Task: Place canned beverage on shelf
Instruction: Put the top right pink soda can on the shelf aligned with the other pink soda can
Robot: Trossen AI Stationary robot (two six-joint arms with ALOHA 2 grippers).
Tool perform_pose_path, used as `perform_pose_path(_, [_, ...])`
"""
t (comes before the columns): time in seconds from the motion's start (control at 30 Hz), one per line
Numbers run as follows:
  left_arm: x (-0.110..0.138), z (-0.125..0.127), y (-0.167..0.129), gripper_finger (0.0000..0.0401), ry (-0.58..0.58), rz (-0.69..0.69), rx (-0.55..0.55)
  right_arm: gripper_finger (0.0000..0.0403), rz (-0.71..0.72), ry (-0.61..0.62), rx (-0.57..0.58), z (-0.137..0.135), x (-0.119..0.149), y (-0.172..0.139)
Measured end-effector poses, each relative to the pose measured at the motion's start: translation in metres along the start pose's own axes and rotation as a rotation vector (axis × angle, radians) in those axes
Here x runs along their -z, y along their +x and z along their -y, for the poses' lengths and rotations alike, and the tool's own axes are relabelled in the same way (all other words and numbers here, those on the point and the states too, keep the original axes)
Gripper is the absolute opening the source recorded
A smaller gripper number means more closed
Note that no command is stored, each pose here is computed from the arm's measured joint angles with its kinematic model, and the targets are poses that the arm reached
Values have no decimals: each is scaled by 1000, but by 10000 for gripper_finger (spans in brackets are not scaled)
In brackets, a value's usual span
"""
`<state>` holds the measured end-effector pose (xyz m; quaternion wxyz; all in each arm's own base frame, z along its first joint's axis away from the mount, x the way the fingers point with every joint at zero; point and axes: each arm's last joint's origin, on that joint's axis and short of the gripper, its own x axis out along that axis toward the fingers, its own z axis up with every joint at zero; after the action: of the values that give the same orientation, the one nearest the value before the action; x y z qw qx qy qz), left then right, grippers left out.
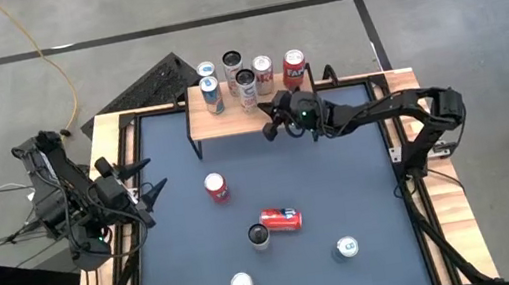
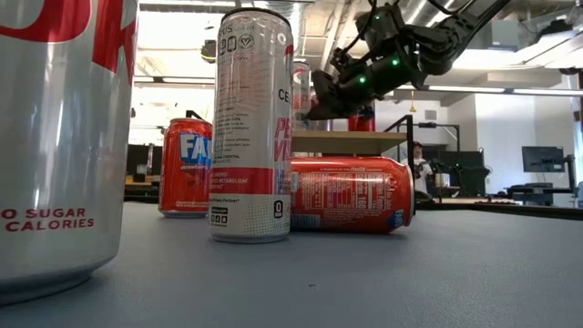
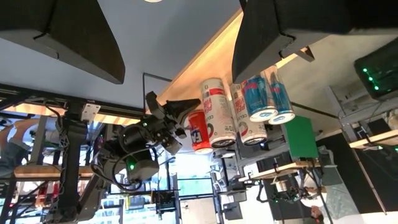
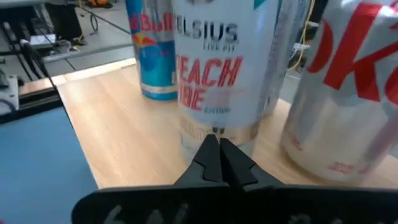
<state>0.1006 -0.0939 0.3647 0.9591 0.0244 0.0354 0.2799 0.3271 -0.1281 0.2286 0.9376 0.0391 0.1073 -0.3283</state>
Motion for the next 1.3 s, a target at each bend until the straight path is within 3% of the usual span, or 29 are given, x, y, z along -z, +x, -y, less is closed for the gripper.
perform_pose_path(0.53, [0,0,0,288,4,0,0,0,20,16,40,14,-3,4])
perform_pose_path(1.3, [0,0,0,288,-5,2,-2,0,91,2,-81,18,-11,5])
